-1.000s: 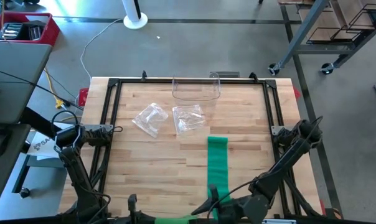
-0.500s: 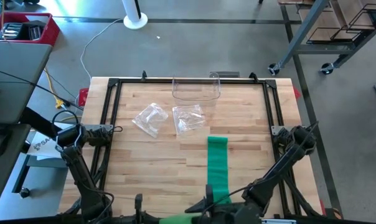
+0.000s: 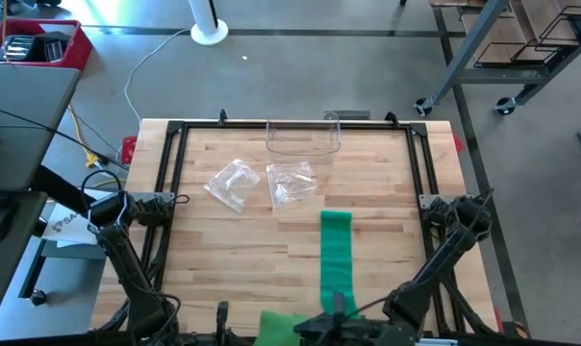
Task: Roll bandage
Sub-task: Roll the green bandage
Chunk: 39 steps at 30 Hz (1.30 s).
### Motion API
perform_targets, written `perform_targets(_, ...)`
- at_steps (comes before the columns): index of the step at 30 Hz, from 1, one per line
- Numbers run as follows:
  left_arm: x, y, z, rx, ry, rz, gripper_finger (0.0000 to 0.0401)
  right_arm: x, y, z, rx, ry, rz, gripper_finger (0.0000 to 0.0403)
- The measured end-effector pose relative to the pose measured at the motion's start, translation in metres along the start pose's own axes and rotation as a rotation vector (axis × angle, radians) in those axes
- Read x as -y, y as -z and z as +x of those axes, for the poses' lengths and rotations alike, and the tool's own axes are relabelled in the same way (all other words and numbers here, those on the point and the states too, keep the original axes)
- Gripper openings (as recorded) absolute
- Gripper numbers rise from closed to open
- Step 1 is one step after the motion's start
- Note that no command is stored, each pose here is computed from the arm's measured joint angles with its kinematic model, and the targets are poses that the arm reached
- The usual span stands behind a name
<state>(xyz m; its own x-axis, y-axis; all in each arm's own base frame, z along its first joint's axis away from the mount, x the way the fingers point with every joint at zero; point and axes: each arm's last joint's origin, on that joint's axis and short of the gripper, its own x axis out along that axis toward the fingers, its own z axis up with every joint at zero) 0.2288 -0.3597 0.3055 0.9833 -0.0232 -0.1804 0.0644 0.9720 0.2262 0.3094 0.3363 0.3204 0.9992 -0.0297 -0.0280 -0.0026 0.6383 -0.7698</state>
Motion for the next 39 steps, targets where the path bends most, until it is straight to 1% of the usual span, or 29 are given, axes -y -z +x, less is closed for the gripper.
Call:
perform_targets(5,0.000,0.003,0.001,-0.016,-0.004,-0.032,0.0001,0.002,-0.010,-0.008,0.055,0.031,-0.027,0.0003)
perform_targets(9,0.000,0.002,0.001,-0.014,-0.004,-0.044,0.0001,0.003,-0.011,-0.008,0.061,0.042,-0.018,0.0003)
perform_targets(12,0.000,0.002,0.001,-0.013,-0.004,-0.055,0.0001,0.006,-0.010,-0.005,0.058,0.052,-0.037,0.0001)
perform_targets(17,0.000,0.002,0.001,-0.013,-0.005,-0.057,0.0001,0.013,-0.015,-0.006,0.104,0.099,-0.038,0.0000)
perform_targets(20,-0.001,0.002,0.001,-0.013,-0.007,-0.055,0.0001,0.014,-0.019,-0.008,0.159,0.096,-0.054,0.0000)
perform_targets(23,-0.001,0.002,0.001,-0.013,-0.006,-0.059,0.0001,0.013,-0.020,-0.009,0.170,0.090,-0.059,0.0000)
perform_targets(29,0.000,0.002,0.001,-0.015,0.018,-0.071,0.0001,0.018,-0.010,0.001,0.062,0.129,-0.076,0.0000)
perform_targets(31,0.001,0.002,0.001,-0.016,0.034,-0.074,0.0001,0.020,-0.004,0.007,0.038,0.129,-0.057,0.0000)
perform_targets(39,0.002,0.002,0.000,-0.015,0.055,-0.072,0.0001,0.015,0.024,0.029,-0.101,0.046,0.011,0.0000)
